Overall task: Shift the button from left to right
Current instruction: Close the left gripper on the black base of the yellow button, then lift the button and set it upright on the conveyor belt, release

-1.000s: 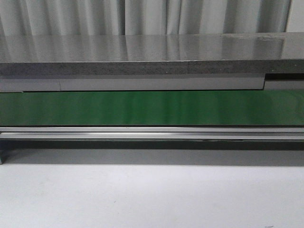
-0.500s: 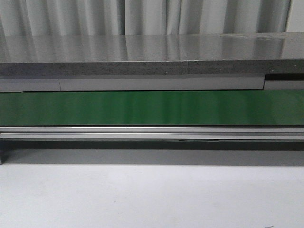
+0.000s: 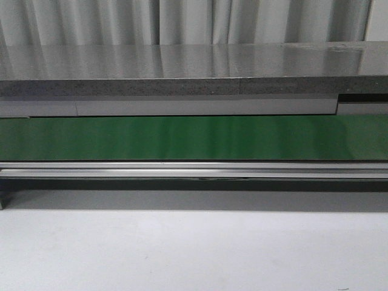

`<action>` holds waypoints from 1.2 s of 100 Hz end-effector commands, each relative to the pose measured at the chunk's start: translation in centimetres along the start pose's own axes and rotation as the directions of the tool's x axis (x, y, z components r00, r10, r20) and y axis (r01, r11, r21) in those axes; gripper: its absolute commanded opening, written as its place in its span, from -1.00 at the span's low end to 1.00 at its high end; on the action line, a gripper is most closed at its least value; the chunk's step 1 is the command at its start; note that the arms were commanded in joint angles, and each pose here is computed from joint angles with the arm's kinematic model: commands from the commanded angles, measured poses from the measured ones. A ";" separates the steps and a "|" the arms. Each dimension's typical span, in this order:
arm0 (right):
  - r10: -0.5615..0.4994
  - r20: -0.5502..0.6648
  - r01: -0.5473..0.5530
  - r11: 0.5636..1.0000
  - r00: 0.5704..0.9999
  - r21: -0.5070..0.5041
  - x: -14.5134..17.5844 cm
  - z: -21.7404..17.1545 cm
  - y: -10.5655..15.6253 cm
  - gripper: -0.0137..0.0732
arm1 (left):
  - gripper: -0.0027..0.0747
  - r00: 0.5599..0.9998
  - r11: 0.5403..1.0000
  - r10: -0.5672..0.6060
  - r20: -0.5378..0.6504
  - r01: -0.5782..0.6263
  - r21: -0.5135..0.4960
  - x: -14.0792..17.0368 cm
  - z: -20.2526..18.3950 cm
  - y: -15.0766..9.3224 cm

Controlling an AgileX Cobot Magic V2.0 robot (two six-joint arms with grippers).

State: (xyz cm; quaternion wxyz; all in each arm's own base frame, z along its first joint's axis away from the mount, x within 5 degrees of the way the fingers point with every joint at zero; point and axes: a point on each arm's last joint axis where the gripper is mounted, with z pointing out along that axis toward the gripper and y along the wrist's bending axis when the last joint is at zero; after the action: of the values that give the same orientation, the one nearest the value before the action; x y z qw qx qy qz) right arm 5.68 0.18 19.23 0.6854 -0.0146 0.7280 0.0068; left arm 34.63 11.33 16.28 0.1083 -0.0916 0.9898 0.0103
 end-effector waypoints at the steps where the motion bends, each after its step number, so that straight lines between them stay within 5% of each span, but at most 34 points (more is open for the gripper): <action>1: -0.007 0.090 0.006 1.000 0.996 0.006 -0.8 -0.1 0.0 -0.96 | 0.59 0.997 1.000 -0.012 0.078 0.012 -0.001 -1.0 -1.6 0.1; 21: -0.007 0.090 0.006 1.000 0.996 0.006 -0.8 -0.1 0.0 -0.96 | 0.46 0.998 1.000 -0.014 0.059 0.014 0.003 -1.0 -0.9 0.1; 49: -0.007 0.090 0.006 1.000 0.996 0.006 -0.8 -0.1 0.0 -0.96 | -0.63 0.999 1.000 -0.014 0.049 0.013 0.005 -1.1 -1.1 0.1; 60: -0.007 0.090 0.006 1.000 0.996 0.006 -0.8 -0.1 0.0 -0.96 | -0.92 0.999 1.000 -0.012 0.041 0.012 0.008 -1.6 -1.9 0.1; 96: -0.007 0.090 0.006 1.000 0.996 0.006 -0.8 -0.1 0.0 -0.96 | -0.92 0.991 0.999 -0.015 0.132 0.009 0.047 -3.3 -8.3 -0.8; 120: -0.007 0.090 0.006 1.000 0.996 0.006 -0.8 -0.1 0.0 -0.96 | -0.92 0.978 0.992 0.088 0.187 -0.104 0.074 -3.4 -11.1 -5.2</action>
State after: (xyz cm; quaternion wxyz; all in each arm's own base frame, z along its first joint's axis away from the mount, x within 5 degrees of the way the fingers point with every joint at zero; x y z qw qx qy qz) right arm 5.68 0.18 19.23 0.6854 -0.0146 0.7280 0.0068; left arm 36.51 8.30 24.75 0.1557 -0.0560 0.9862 -0.0098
